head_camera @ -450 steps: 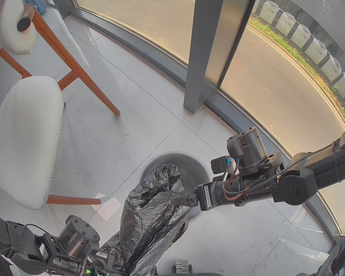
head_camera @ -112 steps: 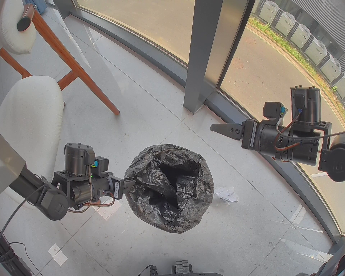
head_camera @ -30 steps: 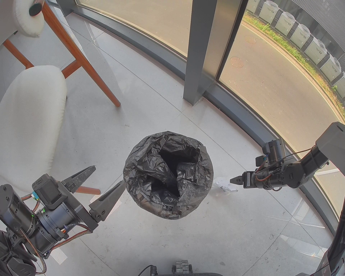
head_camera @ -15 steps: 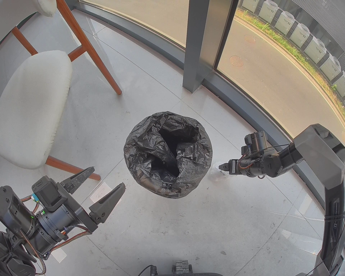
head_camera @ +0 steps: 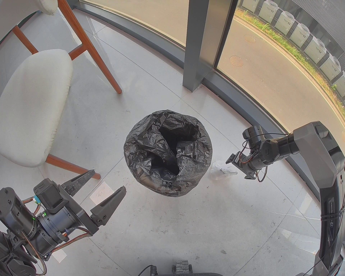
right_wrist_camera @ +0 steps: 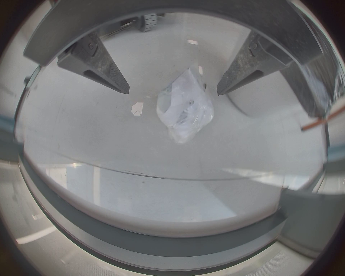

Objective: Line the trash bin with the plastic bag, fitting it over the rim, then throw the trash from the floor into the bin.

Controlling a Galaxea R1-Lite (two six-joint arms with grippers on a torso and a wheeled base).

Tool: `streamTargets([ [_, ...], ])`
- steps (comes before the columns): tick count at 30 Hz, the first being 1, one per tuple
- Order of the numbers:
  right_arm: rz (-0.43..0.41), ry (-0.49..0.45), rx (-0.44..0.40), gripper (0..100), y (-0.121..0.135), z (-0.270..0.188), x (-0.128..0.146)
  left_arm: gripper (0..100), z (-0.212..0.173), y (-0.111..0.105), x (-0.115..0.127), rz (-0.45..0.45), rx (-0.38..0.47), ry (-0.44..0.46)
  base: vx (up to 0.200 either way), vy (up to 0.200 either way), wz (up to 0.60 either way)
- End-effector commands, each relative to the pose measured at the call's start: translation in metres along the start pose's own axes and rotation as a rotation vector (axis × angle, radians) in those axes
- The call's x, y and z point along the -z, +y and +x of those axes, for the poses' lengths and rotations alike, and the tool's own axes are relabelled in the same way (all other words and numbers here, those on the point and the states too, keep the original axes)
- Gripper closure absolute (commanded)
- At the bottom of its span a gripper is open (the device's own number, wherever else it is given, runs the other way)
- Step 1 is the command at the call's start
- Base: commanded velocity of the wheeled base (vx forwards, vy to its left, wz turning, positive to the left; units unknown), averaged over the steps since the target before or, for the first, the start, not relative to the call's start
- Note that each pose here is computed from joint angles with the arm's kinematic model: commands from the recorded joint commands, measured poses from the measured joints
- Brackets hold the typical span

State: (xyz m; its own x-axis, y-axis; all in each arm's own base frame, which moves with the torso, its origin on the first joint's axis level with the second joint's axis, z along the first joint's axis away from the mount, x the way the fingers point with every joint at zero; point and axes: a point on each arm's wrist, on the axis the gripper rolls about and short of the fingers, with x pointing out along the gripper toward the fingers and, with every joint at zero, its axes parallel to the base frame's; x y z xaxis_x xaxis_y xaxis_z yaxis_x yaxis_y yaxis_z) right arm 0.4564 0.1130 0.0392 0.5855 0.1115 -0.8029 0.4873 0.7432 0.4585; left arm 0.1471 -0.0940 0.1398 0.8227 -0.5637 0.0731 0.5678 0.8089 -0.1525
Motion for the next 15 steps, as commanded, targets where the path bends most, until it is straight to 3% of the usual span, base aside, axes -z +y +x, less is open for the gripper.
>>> streamTargets([
  [1,0.155,0.009,0.034,0,-0.006,0.020,0.000,0,0.002,0.000,0.001,0.015,0.005,0.000,0.000,0.000,0.00],
  [5,0.275,0.019,0.047,0,-0.009,0.032,0.007,0,0.004,0.001,0.005,0.013,0.007,0.019,0.000,0.000,0.00],
  [11,0.329,0.017,0.040,0,-0.007,0.045,0.007,0,0.004,0.001,0.005,0.013,0.007,0.022,0.000,0.000,0.00],
  [15,0.331,0.015,-0.002,0,0.008,0.051,0.011,0,0.004,0.001,0.006,0.011,0.006,0.028,0.000,0.000,0.00],
])
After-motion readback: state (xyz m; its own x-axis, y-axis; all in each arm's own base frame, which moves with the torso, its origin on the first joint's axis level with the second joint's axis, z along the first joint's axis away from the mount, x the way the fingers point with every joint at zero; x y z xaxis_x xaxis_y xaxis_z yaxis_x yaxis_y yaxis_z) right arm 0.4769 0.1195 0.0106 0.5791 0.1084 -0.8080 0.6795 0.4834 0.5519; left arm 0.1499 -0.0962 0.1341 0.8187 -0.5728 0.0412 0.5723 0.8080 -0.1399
